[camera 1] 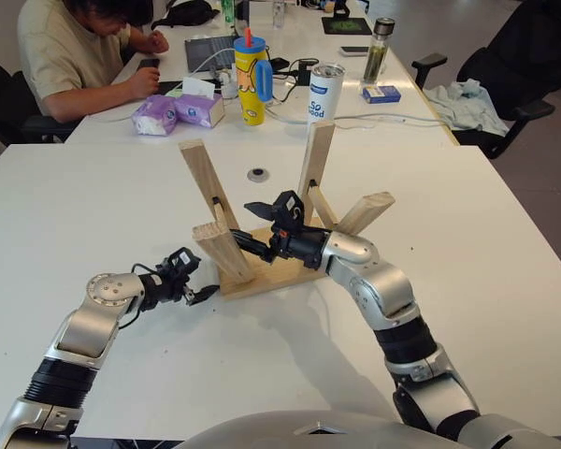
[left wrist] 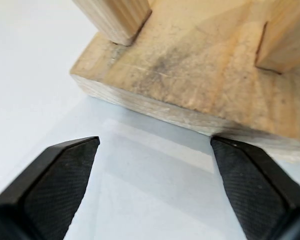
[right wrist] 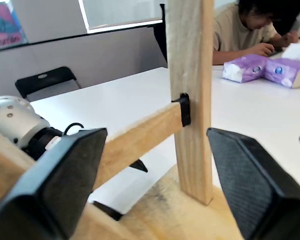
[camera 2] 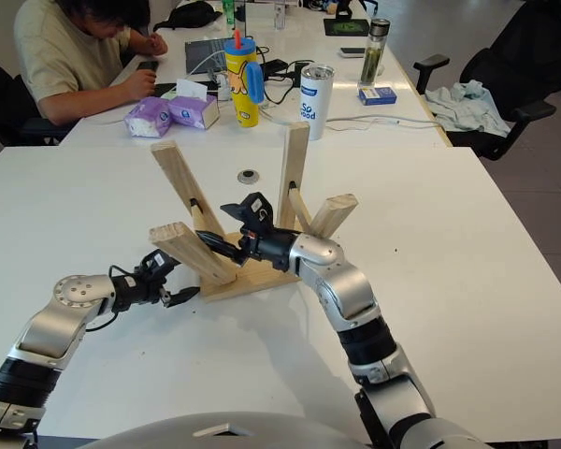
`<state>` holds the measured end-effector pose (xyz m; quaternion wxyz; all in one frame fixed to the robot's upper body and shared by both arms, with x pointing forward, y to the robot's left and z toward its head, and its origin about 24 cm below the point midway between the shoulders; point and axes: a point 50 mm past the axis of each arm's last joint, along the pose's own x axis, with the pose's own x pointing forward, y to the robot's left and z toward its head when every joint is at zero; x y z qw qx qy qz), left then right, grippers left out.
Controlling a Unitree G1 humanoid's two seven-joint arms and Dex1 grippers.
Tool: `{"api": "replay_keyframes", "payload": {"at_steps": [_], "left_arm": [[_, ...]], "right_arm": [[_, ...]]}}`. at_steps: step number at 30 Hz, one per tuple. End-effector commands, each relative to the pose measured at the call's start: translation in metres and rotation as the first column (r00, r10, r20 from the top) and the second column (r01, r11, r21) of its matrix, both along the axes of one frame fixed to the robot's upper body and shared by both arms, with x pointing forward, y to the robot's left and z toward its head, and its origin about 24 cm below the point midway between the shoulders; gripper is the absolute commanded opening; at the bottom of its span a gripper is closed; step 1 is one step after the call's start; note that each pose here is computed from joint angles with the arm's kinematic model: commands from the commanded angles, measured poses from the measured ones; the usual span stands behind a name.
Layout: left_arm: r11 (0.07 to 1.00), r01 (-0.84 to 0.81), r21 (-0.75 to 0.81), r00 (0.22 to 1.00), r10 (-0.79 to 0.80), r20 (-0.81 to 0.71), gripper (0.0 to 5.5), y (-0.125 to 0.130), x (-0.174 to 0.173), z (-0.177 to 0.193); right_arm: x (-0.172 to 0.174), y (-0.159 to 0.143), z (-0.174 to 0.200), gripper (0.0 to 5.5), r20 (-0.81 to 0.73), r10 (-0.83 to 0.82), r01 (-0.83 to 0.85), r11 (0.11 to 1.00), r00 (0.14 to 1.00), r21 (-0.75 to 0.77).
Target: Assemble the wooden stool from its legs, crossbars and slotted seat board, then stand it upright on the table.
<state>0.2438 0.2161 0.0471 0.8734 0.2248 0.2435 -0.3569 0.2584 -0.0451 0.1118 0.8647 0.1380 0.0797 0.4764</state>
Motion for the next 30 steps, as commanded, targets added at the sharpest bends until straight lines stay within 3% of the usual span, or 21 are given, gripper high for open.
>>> {"api": "replay_keyframes", "payload": {"at_steps": [1, 4, 10, 13, 17, 20, 25, 30], "left_arm": [[0.993, -0.117, 0.028, 0.992, 0.116, 0.042, 4.17, 0.005, -0.008, -0.006], [0.972, -0.236, 0.014, 0.966, 0.234, 0.108, 4.17, 0.005, -0.015, -0.005], [0.912, -0.408, -0.034, 0.891, 0.406, 0.200, 4.17, -0.001, -0.048, -0.007], [0.898, -0.434, -0.069, 0.876, 0.439, 0.202, 4.17, -0.012, -0.059, -0.008], [0.887, -0.458, -0.060, 0.861, 0.459, 0.220, 4.17, -0.019, -0.061, -0.009], [0.884, -0.465, -0.039, 0.858, 0.462, 0.227, 4.17, -0.020, -0.061, -0.010], [0.933, -0.358, -0.028, 0.924, 0.358, 0.134, 4.17, -0.036, -0.065, -0.018], [0.953, -0.304, -0.012, 0.947, 0.303, 0.110, 4.17, -0.042, -0.063, -0.018]], "right_arm": [[-0.017, -0.015, 0.005, 3.72, -0.280, -0.010, 0.095, 0.952, 0.960, 0.290], [-0.034, -0.031, -0.005, 3.72, -0.417, 0.069, 0.091, 0.931, 0.906, 0.353], [-0.077, -0.070, -0.034, 3.72, -0.411, 0.003, -0.044, 0.995, 0.912, -0.092], [-0.076, -0.099, -0.045, 3.72, -0.343, -0.162, 0.090, 0.972, 0.925, -0.215], [-0.051, -0.151, -0.058, 3.72, -0.129, -0.498, 0.421, 0.822, 0.857, -0.383], [-0.031, -0.176, -0.070, 3.72, 0.045, -0.596, 0.526, 0.667, 0.802, -0.528], [-0.013, -0.168, -0.086, 3.72, 0.128, -0.553, 0.514, 0.629, 0.823, -0.583], [-0.010, -0.146, -0.091, 3.72, 0.114, -0.494, 0.466, 0.686, 0.862, -0.559]]}}
